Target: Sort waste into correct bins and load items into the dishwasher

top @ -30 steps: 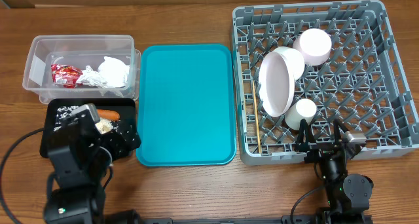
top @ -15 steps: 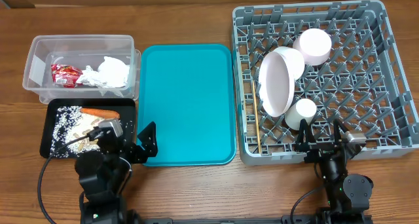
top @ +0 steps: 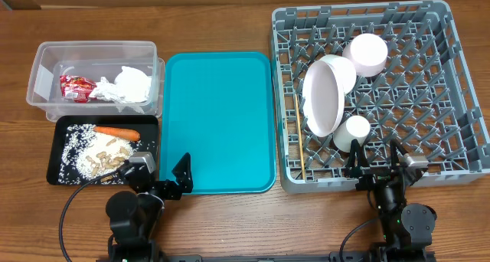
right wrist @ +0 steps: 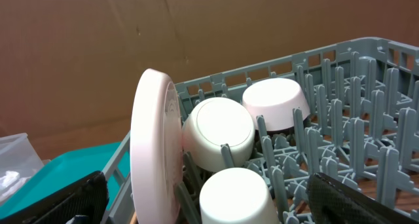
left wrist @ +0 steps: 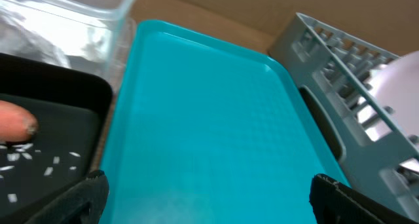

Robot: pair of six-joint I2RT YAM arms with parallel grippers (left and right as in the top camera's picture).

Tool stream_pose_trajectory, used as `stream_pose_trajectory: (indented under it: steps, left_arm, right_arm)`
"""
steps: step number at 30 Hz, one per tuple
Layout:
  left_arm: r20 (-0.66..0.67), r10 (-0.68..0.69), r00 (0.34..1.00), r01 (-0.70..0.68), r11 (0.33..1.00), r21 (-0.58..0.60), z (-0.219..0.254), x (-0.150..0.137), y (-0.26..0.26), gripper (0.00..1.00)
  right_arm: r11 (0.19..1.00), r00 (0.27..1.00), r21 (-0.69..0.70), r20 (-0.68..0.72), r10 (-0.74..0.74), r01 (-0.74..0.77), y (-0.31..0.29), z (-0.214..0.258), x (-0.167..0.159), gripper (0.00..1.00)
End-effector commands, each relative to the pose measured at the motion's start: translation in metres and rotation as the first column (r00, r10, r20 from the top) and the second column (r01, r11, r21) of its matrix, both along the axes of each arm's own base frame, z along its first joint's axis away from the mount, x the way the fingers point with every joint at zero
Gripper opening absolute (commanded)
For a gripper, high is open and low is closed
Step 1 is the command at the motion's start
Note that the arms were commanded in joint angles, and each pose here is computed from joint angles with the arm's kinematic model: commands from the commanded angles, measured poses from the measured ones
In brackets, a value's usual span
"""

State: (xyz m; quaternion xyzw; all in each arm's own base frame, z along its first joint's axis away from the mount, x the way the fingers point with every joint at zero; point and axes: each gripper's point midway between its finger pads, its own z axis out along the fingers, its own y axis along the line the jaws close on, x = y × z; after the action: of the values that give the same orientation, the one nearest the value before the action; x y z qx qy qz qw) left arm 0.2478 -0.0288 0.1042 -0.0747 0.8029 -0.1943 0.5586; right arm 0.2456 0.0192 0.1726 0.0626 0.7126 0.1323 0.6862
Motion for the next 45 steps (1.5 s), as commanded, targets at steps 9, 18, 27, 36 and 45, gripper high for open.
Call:
stream_pose_trajectory:
  steps: [9, 18, 27, 36, 45]
  left_arm:
    - [0.123, 0.003, 0.992, -0.031, 0.973, 0.228, 0.017, 0.001, 0.001, 1.00]
    - [0.247, -0.021, 0.969, -0.062, 0.944, 0.324, 0.042, -0.001, 0.003, 1.00]
    - [0.299, 0.023, 0.954, -0.153, 0.895, 0.419, 0.052, -0.002, 0.018, 1.00]
    - [0.305, -0.009, 0.952, -0.148, 0.859, 0.490, 0.052, -0.002, 0.018, 1.00]
    - [0.303, -0.009, 0.953, -0.148, 0.859, 0.491, 0.052, -0.002, 0.018, 1.00]
  right_arm:
    - [1.000, 1.000, 0.004, 0.003, -0.012, 0.012, -0.002, -0.002, 0.000, 1.00]
    - [1.000, 1.000, 0.004, 0.003, -0.012, 0.012, -0.002, -0.002, 0.000, 1.00]
    - [1.000, 1.000, 0.004, 0.003, -0.012, 0.012, -0.002, -0.002, 0.000, 1.00]
    - [1.000, 1.000, 0.004, 0.003, -0.012, 0.012, -0.002, -0.002, 0.000, 1.00]
    - [1.000, 1.000, 0.004, 0.003, -0.012, 0.012, -0.002, -0.002, 0.000, 1.00]
